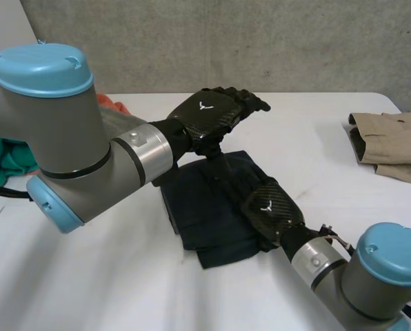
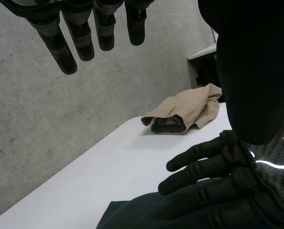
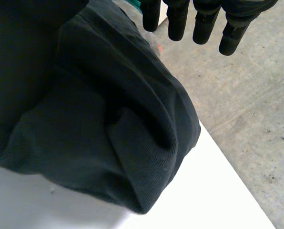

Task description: Fold the laundry.

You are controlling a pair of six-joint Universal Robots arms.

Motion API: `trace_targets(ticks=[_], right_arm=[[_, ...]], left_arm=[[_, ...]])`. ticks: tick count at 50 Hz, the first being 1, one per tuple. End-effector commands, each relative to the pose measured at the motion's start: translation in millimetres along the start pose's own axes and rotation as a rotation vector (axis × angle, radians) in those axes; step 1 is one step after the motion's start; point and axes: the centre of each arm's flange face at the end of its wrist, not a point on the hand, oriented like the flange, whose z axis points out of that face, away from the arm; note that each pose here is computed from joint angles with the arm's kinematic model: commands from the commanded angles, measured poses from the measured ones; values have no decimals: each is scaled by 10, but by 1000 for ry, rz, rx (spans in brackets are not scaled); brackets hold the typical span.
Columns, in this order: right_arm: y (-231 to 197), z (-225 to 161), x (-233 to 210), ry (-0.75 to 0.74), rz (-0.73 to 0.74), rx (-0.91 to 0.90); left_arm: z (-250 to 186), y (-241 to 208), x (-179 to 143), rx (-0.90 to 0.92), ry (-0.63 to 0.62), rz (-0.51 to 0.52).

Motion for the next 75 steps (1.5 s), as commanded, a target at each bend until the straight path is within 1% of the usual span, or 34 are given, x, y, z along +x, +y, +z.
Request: trace_targets(ticks=[1,5,9,13,14,17,19,20,22,23,24,26,27,29,30,33,34,36,37,39,40,42,43,44,47,48,52,56,60,63,67,75], right_arm=[[-47,147,-43,1,-11,31],[-94,259,-89,-9,-9,62],[-116,400,-35,2,3,85],[-189,574,143,40,69,131],[-245,633,224,53,106,152],[-371,719,385,80,139,190],[-462,783,611,124,174,207],[-504,802,823,170,189,213],[-532,799,1079,227,195,224],[-550,792,1208,255,195,233],[-596,773,1440,305,187,254],[-642,744,1652,351,176,276],[-690,708,1880,400,161,301],[-695,671,2098,450,150,314],[-672,623,2328,500,145,322],[-621,538,2666,568,139,336],[-597,472,2896,610,129,352],[-523,402,3138,659,119,360],[-409,324,3368,702,112,366],[-223,271,3543,732,117,358],[31,211,3715,758,123,343],[288,158,3873,765,127,328],[380,147,3912,758,129,324],[598,151,3961,729,132,312],[988,185,3927,670,146,275],[1224,181,3901,639,155,253],[1725,40,3866,595,158,211],[2031,-107,3788,560,155,188],[2232,-378,3787,539,169,148],[2270,-503,3752,489,181,131],[2185,-557,3772,452,167,136],[2218,-673,3808,464,195,124]], left_arm=[[8,-10,-13,10,-6,5],[8,-10,-19,10,-7,5],[1,-31,-47,16,-14,8],[-4,-80,-73,36,-23,16],[-3,-93,-75,42,-24,19],[-15,-123,-110,50,-34,23],[-33,-155,-154,57,-46,27],[-43,-178,-159,63,-48,28],[-83,-265,-184,82,-58,38],[-95,-295,-188,90,-61,42],[-105,-319,-186,95,-62,45],[-149,-413,-189,117,-68,56],[-159,-437,-193,123,-70,59],[-182,-483,-200,134,-74,63],[-188,-494,-199,137,-75,65],[-193,-507,-198,141,-75,67],[-190,-511,-186,144,-73,68],[-185,-508,-181,144,-71,67],[-185,-507,-181,144,-71,65],[-181,-499,-161,142,-64,58],[-178,-493,-161,141,-64,56],[-170,-480,-143,139,-59,55],[-167,-479,-138,139,-57,55],[-158,-469,-128,139,-54,53],[-148,-452,-103,141,-48,56],[-140,-445,-93,144,-46,57],[-120,-399,-51,136,-35,51],[-113,-374,-3,130,-24,49],[-115,-377,18,131,-19,49],[-122,-376,35,130,-16,49],[-128,-372,60,127,-10,48],[-131,-365,183,125,19,43]])
